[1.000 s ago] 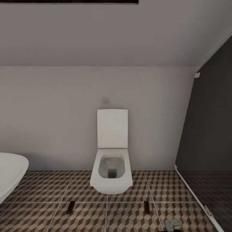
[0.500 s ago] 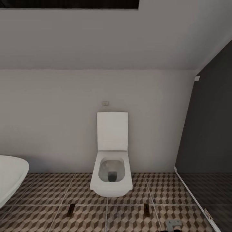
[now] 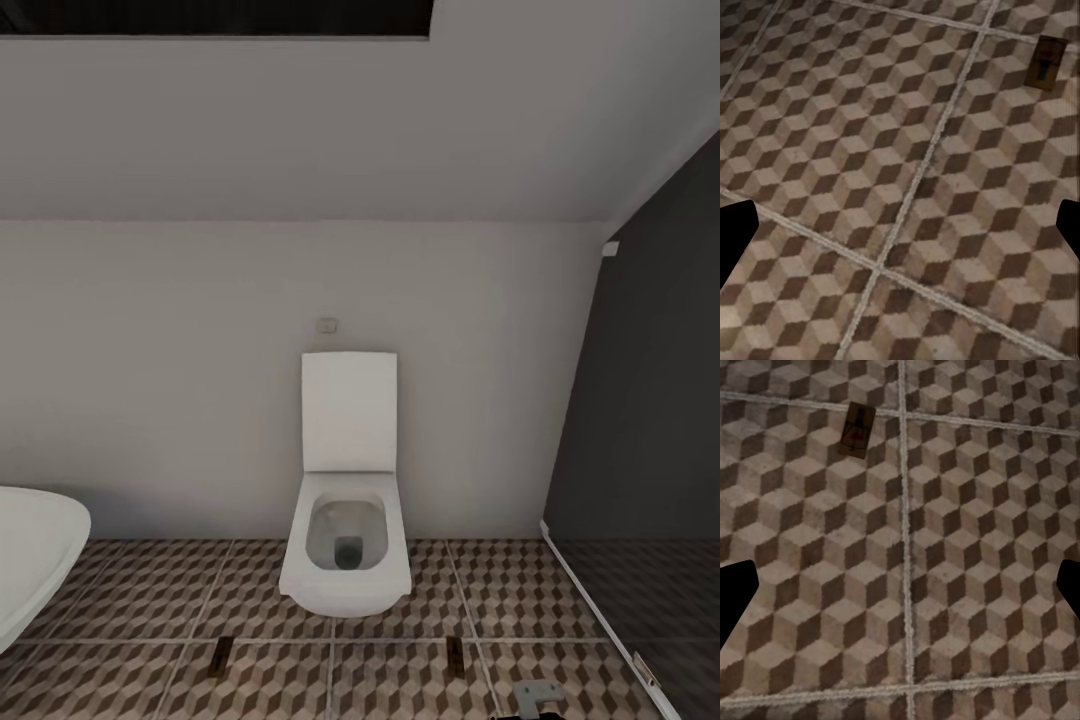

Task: Take the four mousetraps from the cabinet in the bathroom and place them on the bathroom floor. Make sure all four end up on the same floor surface, and ensure that at least two of them are either under or directly next to the same bathroom sink.

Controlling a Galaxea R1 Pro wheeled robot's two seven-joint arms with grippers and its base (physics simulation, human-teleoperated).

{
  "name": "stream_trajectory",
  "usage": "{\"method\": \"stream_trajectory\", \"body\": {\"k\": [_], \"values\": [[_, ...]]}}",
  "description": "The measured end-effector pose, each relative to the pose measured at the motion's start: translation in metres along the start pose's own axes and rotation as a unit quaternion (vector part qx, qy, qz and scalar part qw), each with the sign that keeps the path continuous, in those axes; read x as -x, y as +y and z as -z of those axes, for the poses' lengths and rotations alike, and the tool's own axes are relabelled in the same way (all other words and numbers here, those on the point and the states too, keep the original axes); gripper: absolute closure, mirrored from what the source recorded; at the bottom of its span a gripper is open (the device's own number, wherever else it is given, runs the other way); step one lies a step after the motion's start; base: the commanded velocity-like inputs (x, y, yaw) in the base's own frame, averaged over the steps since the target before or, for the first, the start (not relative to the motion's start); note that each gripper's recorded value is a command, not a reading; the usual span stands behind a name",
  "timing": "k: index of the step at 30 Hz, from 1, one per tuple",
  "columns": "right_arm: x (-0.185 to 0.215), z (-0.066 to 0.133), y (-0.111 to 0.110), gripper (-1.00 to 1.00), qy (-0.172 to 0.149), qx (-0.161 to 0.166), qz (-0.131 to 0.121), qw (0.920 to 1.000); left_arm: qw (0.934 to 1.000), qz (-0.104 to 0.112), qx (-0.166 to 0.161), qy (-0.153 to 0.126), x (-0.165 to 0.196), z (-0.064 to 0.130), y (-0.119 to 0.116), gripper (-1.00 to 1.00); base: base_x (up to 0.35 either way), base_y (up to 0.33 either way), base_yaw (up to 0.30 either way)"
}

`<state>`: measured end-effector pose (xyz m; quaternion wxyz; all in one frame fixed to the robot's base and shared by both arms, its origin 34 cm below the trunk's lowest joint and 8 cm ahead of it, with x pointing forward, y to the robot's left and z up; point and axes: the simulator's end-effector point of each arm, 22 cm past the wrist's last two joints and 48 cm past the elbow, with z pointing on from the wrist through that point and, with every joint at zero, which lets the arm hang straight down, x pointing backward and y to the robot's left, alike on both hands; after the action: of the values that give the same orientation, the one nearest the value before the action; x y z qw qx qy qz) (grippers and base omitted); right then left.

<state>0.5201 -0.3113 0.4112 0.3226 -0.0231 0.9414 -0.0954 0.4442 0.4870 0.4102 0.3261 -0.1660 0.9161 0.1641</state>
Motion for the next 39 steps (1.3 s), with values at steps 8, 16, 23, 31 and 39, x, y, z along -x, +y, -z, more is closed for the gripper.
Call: {"method": "stream_trajectory", "body": {"k": [8,16,23,31,39], "values": [[0.0,0.0,0.0,-1.0,0.0,0.0,0.0,1.0,0.9999,0.002,-0.016,0.006,-0.007,0.004,-0.025,-1.0,0.0,0.0,0.0],[0.0,0.0,0.0,-1.0,0.0,0.0,0.0,1.0,0.9988,0.008,-0.046,0.016,-0.021,0.013,-0.072,-1.0,0.0,0.0,0.0],[0.0,0.0,0.0,-1.0,0.0,0.0,0.0,1.0,0.9966,0.014,-0.077,0.025,-0.033,0.025,-0.118,-1.0,0.0,0.0,0.0],[0.0,0.0,0.0,-1.0,0.0,0.0,0.0,1.0,0.9948,0.018,-0.095,0.032,-0.041,0.034,-0.145,-1.0,0.0,0.0,0.0],[0.0,0.0,0.0,-1.0,0.0,0.0,0.0,1.0,0.9941,0.019,-0.102,0.034,-0.044,0.037,-0.155,-1.0,0.0,0.0,0.0]]}}
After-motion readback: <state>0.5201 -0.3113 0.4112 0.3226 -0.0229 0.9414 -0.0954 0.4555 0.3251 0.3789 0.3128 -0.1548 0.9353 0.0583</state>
